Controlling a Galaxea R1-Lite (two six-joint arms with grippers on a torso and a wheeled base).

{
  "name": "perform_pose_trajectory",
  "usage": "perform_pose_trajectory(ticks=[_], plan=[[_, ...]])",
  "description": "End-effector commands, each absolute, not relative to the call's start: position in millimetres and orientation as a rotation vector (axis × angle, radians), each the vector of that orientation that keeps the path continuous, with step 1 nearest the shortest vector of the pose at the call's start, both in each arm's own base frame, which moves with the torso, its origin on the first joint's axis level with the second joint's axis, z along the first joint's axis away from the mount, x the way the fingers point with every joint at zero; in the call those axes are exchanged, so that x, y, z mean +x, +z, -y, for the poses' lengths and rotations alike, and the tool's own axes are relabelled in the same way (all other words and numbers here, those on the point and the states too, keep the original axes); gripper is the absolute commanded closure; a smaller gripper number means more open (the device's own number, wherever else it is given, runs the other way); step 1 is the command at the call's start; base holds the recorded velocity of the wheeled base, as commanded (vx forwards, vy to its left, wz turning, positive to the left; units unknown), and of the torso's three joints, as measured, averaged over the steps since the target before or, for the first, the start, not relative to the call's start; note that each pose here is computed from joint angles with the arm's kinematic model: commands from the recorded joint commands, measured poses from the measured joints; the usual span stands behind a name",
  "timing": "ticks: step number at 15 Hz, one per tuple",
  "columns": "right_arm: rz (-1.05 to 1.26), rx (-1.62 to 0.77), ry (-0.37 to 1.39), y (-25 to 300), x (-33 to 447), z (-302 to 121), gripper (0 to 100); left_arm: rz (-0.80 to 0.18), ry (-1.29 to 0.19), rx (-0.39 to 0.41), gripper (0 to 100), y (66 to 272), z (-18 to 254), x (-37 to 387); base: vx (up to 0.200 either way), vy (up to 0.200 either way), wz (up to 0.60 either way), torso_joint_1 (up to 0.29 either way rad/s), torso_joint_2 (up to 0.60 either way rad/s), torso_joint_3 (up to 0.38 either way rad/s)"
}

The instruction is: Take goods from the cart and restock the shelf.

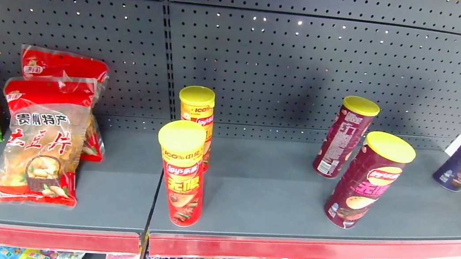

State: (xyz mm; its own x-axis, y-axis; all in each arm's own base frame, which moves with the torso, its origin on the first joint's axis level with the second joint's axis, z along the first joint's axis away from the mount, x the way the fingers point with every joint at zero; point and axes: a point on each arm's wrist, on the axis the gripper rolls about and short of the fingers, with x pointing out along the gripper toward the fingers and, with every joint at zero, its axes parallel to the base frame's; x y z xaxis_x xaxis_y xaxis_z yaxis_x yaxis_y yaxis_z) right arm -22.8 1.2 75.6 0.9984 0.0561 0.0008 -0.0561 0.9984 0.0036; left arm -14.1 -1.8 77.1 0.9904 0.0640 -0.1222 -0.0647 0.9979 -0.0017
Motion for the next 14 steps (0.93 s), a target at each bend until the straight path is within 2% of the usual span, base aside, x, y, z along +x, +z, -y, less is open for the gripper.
perform_pose_trajectory(ticks=[1,4,7,14], plan=[[0.001,0.003,0.057,76,-23,-1,0,-0.150,0.009,-0.001,0,77,1,-12,0.000,0.000,0.00,0.000,0.00,0.000],[0.001,0.001,0.057,76,-23,-1,0,-0.121,-0.055,0.002,0,77,0,-14,0.000,0.000,0.00,0.000,0.00,0.000],[0.001,0.001,0.057,76,-23,-1,0,-0.014,-0.028,0.001,0,75,0,-22,0.000,0.000,0.00,0.000,0.00,0.000],[0.001,0.003,0.057,76,-23,-1,0,-0.009,-0.009,0.008,0,75,0,-23,0.000,0.000,0.00,0.000,0.00,0.000]])
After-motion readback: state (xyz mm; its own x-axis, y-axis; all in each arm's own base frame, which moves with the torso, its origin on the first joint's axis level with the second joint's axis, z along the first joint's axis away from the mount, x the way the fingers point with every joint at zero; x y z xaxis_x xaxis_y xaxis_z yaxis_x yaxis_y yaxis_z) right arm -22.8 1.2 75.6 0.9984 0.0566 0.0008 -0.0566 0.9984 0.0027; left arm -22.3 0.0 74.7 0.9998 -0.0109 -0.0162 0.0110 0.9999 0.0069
